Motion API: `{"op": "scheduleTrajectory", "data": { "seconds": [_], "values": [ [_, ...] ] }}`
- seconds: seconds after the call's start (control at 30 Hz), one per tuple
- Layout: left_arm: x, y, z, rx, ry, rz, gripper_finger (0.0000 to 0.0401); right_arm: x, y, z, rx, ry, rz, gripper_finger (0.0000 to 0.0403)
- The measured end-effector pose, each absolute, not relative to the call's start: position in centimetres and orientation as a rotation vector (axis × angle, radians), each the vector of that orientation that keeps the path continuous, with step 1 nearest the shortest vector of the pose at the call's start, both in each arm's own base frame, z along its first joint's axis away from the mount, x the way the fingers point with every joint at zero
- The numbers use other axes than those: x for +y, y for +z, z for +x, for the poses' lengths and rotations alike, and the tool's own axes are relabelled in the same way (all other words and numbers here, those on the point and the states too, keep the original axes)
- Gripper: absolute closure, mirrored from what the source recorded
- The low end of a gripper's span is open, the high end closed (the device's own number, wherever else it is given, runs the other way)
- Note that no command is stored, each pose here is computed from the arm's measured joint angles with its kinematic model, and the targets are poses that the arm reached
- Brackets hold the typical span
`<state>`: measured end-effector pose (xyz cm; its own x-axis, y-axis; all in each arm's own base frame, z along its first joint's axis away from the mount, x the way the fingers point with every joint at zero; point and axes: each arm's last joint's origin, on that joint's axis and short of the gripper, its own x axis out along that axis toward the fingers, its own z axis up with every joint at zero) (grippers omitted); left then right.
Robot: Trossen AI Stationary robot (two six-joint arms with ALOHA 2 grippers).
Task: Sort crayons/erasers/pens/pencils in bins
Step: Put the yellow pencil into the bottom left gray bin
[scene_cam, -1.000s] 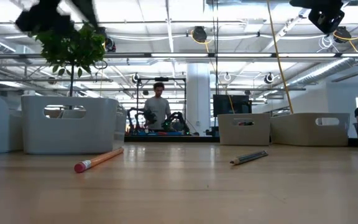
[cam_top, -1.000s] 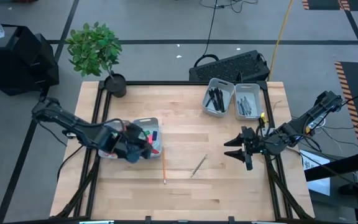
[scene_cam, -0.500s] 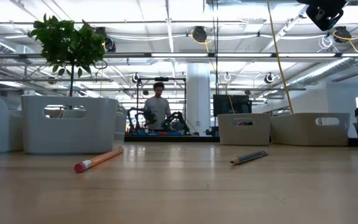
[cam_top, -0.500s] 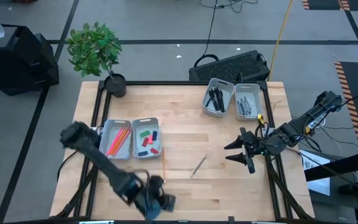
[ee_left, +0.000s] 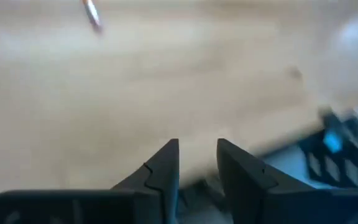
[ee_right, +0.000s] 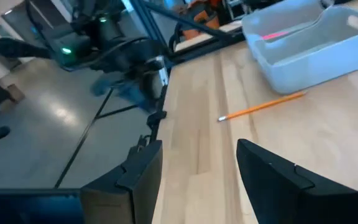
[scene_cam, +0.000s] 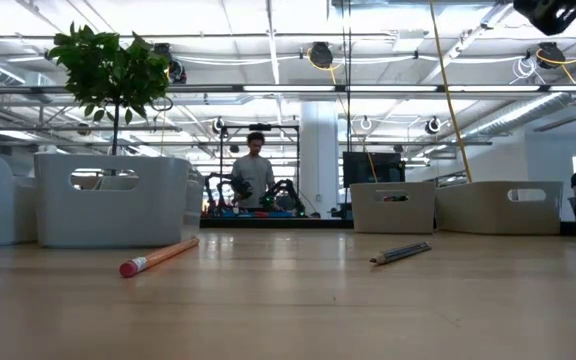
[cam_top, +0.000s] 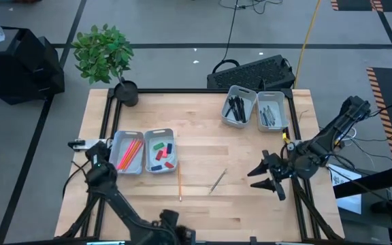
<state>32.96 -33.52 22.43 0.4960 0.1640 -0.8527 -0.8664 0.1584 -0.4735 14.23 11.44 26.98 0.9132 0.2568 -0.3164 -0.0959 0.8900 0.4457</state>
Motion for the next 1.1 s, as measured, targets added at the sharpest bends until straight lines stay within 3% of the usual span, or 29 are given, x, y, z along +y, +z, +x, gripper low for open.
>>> {"op": "scheduleTrajectory", "data": {
  "seconds": [0.23,0.5,0.7,1.1],
  "values": [
    [-29.9,16.8,34.9,0.695,1.001,-0.921,0.0299,12.6,25.6,15.3,0.437,0.163,0.426,0.0202],
    [-24.7,13.1,36.1,0.709,1.187,-0.834,0.0234,13.7,23.7,16.5,0.512,0.134,0.412,0.0202],
    [-23.7,13.1,36.7,0.567,1.186,-0.796,0.0201,14.2,22.8,16.9,0.568,0.169,0.367,0.0202],
    [-24.2,14.8,34.5,0.516,1.216,-0.682,0.0199,14.3,22.4,17.0,0.593,0.177,0.324,0.0202]
  ]
}}
